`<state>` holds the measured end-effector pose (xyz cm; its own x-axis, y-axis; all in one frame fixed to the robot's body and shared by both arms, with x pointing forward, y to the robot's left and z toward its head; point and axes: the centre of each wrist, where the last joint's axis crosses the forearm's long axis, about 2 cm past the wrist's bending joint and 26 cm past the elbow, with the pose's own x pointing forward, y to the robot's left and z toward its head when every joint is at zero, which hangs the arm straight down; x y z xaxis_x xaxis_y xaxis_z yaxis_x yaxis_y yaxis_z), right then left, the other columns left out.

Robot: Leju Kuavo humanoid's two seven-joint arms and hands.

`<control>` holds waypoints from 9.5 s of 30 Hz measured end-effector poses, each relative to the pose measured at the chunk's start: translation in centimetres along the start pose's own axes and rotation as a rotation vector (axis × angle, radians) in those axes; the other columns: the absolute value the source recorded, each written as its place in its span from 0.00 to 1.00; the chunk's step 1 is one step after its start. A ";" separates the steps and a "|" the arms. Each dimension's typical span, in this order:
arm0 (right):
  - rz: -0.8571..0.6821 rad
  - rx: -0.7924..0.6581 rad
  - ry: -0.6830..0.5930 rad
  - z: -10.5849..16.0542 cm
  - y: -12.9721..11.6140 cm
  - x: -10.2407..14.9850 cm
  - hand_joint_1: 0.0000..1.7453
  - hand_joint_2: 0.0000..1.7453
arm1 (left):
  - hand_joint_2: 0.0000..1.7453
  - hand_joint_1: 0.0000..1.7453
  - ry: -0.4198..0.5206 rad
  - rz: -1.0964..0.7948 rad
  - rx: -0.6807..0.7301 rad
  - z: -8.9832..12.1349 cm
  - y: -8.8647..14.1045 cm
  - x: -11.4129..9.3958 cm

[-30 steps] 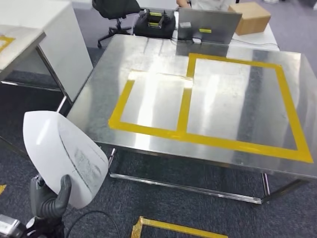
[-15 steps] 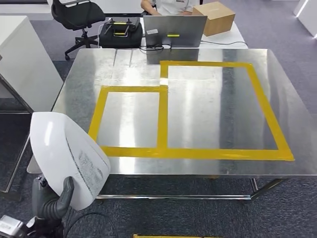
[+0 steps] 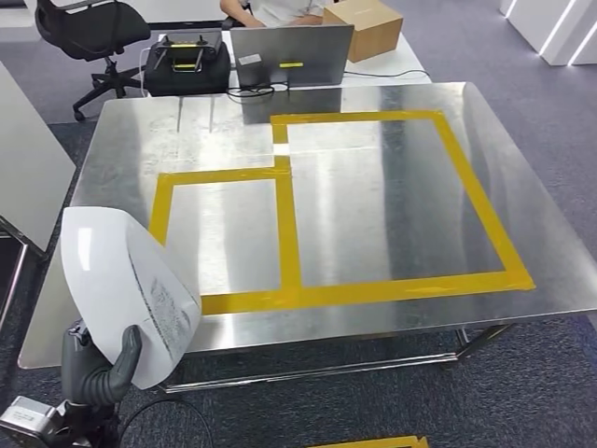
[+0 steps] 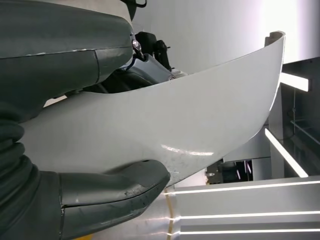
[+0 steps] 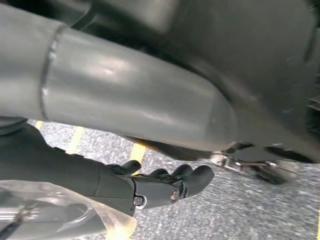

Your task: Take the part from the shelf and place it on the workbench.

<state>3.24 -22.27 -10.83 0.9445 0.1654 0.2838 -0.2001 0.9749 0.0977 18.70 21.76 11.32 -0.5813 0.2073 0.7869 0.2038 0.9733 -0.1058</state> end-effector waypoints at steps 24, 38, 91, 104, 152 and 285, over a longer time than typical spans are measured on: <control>0.066 0.054 0.019 0.0 0.1 0.3 0.00 0.00 | 1.00 1.00 -0.005 -0.713 -0.266 -8.2 7.9 -0.9; 0.129 0.079 0.018 -0.1 -0.1 0.8 0.00 0.00 | 1.00 1.00 0.175 -0.941 -0.386 -18.7 13.8 -3.6; 0.052 0.040 0.017 0.0 0.5 0.3 0.00 0.00 | 0.00 0.00 -0.073 -0.479 -0.091 -8.9 4.4 -0.3; 0.022 0.040 0.013 -0.1 1.0 0.5 0.00 0.00 | 0.00 0.00 -0.109 -0.440 -0.042 -6.5 3.6 1.5; 0.017 0.033 0.014 -0.2 0.9 1.1 0.00 0.00 | 0.00 0.00 -0.050 -0.409 0.012 -4.8 3.6 1.8; -0.023 0.022 0.278 -0.1 1.1 0.7 0.00 0.00 | 0.00 0.00 1.860 -0.223 0.332 25.5 2.8 -8.2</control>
<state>3.73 -21.03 -10.60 0.9835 0.1809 0.0090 -0.1806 0.9759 0.1225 3.94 25.28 -10.99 0.9388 -0.0408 0.3419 -0.0144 0.9874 0.1574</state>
